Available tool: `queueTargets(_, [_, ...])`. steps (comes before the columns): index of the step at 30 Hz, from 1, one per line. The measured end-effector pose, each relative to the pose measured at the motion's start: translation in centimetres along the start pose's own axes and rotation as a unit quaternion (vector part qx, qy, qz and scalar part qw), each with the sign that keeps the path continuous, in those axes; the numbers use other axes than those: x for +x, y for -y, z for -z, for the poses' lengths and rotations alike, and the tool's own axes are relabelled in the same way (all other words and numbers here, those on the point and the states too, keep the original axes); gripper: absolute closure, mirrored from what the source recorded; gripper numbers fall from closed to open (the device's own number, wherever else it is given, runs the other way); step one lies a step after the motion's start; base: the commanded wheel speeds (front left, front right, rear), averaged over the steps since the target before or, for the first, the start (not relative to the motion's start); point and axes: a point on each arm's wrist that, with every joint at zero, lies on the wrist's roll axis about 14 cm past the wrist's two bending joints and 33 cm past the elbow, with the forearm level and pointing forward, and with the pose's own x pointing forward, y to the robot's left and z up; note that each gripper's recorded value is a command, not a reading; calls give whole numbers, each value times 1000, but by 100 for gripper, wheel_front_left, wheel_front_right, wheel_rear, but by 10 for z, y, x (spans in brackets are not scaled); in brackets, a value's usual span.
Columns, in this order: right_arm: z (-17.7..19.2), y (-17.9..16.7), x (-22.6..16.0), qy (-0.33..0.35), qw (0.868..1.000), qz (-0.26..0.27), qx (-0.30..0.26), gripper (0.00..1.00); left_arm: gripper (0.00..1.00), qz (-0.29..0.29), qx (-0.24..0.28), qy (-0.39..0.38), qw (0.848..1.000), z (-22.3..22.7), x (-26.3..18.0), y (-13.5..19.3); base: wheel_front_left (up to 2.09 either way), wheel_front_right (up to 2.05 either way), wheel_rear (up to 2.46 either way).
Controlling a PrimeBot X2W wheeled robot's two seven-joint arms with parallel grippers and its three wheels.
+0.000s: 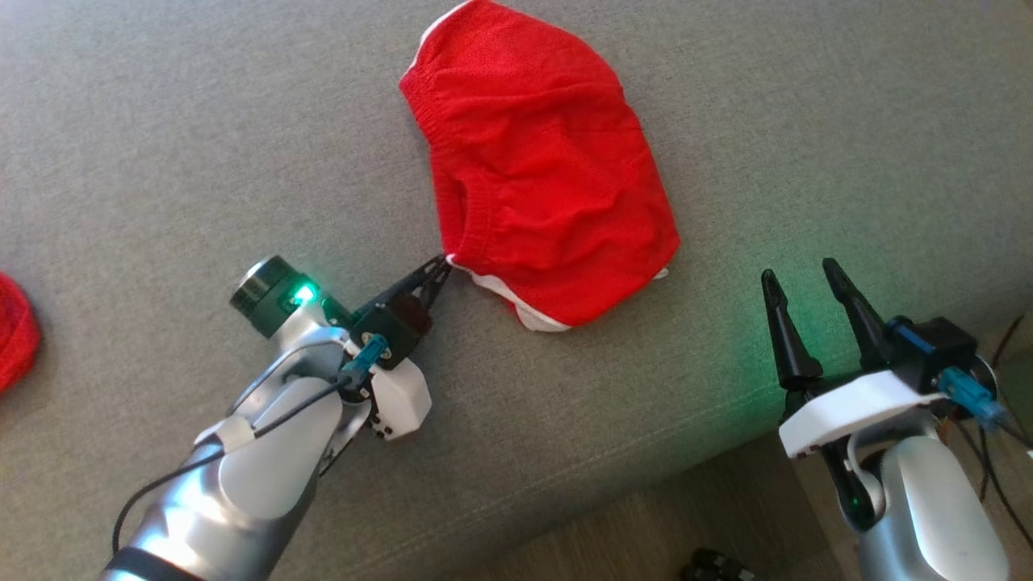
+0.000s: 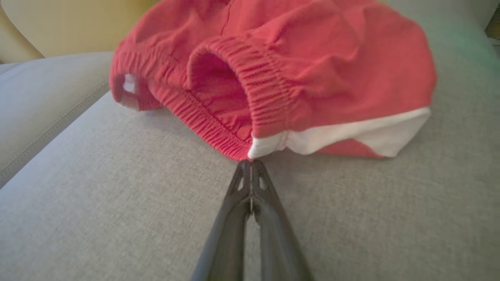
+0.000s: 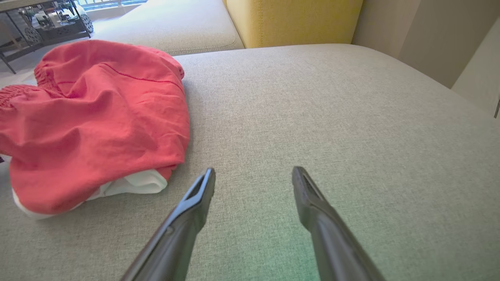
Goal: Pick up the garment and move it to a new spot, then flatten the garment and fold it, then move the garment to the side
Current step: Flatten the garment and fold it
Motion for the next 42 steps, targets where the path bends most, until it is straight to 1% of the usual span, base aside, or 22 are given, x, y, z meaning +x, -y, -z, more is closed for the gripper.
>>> queueTargets(5, [-5,2,0,8,1000,3,7,0,100,22,17,19,999,-13,1,7,0,0,0])
queueTargets(11, [-11,5,-5,17,1000,8,22,0,100,52,43,71,995,-52,1,21,0,0,0])
queueTargets(14, [-16,6,-10,25,999,10,36,0,100,65,44,93,993,-71,-1,29,0,0,0])
queueTargets(17, [-20,11,-16,34,998,16,45,0,100,68,16,119,990,-94,-1,32,0,0,0])
queueTargets(21, [-23,19,-28,41,997,27,57,0,100,65,-70,141,985,-117,0,35,0,0,0])
queueTargets(23, [-27,24,-33,49,996,33,64,0,100,78,-98,143,982,-129,3,38,0,0,0])
queueTargets(24, [-29,26,-35,53,996,37,68,0,100,83,-104,145,980,-137,6,36,0,0,0])
queueTargets(26, [-33,31,-40,62,994,43,77,0,100,85,-99,154,979,-163,13,26,0,0,0])
queueTargets(29, [-33,39,-50,67,993,54,86,0,100,72,-91,182,977,-214,24,-1,0,0,0])
queueTargets(31, [-32,43,-57,69,992,61,90,0,100,63,-96,192,975,-243,28,-13,0,0,0])
queueTargets(34, [-34,47,-66,76,990,66,95,0,100,59,-99,212,970,-287,32,-14,0,0,0])
queueTargets(35, [-34,47,-66,76,990,66,95,0,100,59,-99,212,970,-287,32,-14,0,0,0])
queueTargets(37, [-36,49,-71,82,989,69,99,0,100,50,-95,226,968,-318,32,-13,0,0,0])
queueTargets(39, [-38,51,-74,88,988,71,103,0,100,33,-86,215,972,-336,35,-16,0,0,0])
queueTargets(41, [-40,52,-76,92,988,72,104,0,100,7,-80,191,978,-336,38,-26,0,0,0])
queueTargets(42, [-41,52,-77,93,988,70,104,0,100,-9,-77,173,982,-327,40,-33,0,0,0])
